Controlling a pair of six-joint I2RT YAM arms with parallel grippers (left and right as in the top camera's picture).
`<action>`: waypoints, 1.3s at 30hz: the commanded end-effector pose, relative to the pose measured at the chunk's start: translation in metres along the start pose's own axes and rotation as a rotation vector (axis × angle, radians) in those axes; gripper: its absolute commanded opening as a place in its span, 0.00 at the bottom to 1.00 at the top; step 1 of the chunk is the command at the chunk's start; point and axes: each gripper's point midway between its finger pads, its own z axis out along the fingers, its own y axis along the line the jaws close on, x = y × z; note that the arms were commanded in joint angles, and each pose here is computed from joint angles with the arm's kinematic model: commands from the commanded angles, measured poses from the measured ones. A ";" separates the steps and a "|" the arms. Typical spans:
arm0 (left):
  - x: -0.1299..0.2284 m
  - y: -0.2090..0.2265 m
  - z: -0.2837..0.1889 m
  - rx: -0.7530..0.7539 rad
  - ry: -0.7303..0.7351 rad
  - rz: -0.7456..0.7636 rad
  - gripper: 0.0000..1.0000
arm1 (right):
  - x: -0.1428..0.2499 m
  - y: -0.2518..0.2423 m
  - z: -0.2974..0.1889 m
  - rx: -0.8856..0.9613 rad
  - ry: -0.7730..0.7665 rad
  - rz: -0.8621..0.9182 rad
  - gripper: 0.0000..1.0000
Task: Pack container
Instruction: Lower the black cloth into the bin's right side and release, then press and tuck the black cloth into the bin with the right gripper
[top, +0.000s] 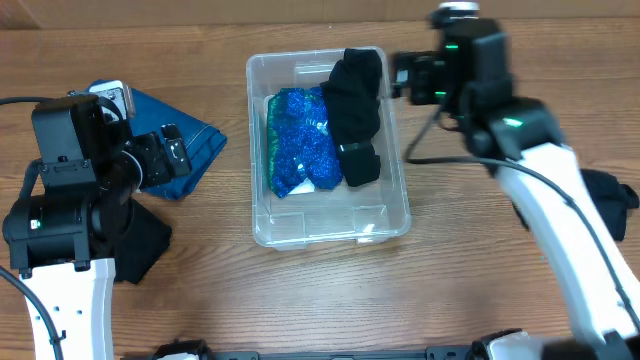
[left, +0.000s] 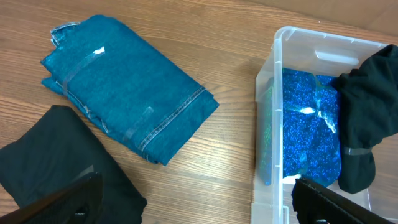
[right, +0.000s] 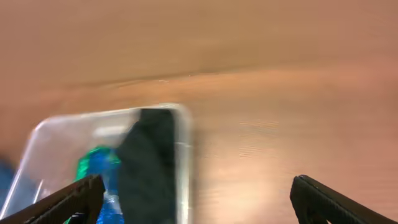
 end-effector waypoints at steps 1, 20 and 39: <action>-0.006 -0.004 -0.004 0.015 -0.017 -0.007 1.00 | 0.003 -0.104 -0.027 0.277 -0.001 0.460 1.00; -0.006 -0.004 -0.004 0.016 -0.017 -0.007 1.00 | 0.257 -0.345 0.006 0.443 0.214 1.175 1.00; -0.005 -0.003 -0.004 0.015 -0.013 -0.007 1.00 | 0.205 -0.326 0.047 0.166 0.149 1.047 0.04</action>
